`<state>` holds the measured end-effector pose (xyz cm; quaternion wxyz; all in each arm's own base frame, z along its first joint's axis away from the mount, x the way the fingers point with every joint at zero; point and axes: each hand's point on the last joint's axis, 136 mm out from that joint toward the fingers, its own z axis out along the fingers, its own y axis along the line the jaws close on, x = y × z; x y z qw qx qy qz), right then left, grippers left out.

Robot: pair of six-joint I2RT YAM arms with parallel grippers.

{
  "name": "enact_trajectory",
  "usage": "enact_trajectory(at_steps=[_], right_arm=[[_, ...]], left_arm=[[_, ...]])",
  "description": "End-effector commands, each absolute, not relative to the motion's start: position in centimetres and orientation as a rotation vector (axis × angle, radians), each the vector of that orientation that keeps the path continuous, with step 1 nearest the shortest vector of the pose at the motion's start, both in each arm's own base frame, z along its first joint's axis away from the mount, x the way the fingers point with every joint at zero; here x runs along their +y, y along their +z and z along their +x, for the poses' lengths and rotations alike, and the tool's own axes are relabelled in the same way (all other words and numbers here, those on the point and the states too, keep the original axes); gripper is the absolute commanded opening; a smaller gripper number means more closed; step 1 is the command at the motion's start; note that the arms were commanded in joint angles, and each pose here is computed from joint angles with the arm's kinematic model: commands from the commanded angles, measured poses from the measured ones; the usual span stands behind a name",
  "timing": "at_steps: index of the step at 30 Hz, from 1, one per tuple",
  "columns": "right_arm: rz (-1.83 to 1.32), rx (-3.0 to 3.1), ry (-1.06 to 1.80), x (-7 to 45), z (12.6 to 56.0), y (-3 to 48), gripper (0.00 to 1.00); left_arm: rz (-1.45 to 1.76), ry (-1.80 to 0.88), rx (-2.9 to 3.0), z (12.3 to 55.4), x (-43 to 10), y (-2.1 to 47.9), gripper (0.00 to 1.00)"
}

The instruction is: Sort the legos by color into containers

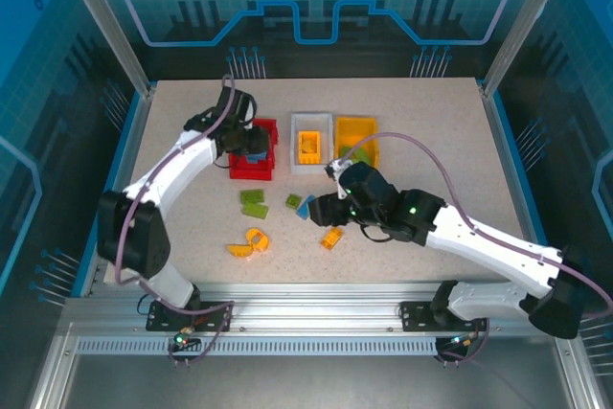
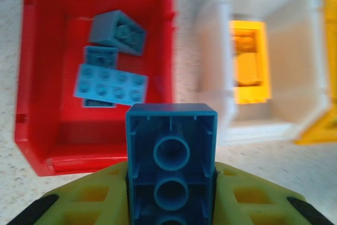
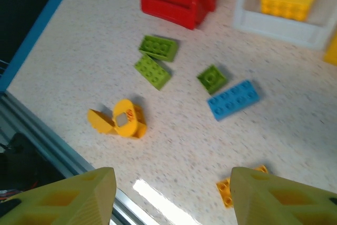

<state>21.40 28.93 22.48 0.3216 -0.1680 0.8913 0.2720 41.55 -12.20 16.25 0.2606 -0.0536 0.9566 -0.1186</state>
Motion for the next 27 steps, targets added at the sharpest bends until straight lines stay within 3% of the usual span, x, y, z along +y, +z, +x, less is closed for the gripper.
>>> enact_trajectory(at_steps=[1, 12, 14, 17, 22, 27], right_arm=[[-0.466, 2.212, 0.819, 31.3, 22.2, 26.5, 0.61], [-0.432, 2.256, 0.799, 30.9, 22.7, 25.0, 0.61], [-0.432, 2.266, 0.798, 30.8, 22.7, 24.7, 0.61], [-0.43, 2.269, 0.797, 30.7, 22.7, 24.7, 0.61], [-0.427, 2.27, 0.792, 30.4, 22.7, 24.6, 0.61], [-0.43, 2.286, 0.749, 29.9, 22.7, 23.8, 0.61]], left_arm=[[-0.205, -0.27, 2.667, 43.6, -11.0, 14.5, 0.33], [-0.316, -0.041, 2.739, 48.8, -8.0, 10.4, 0.36], [-0.319, -0.034, 2.758, 49.0, -7.8, 9.8, 0.39], [-0.319, -0.037, 2.775, 48.9, -7.9, 9.4, 0.54], [-0.315, -0.119, 2.729, 48.3, -8.9, 12.4, 0.66], [-0.292, -0.238, 2.63, 46.4, -10.7, 17.8, 0.65]])
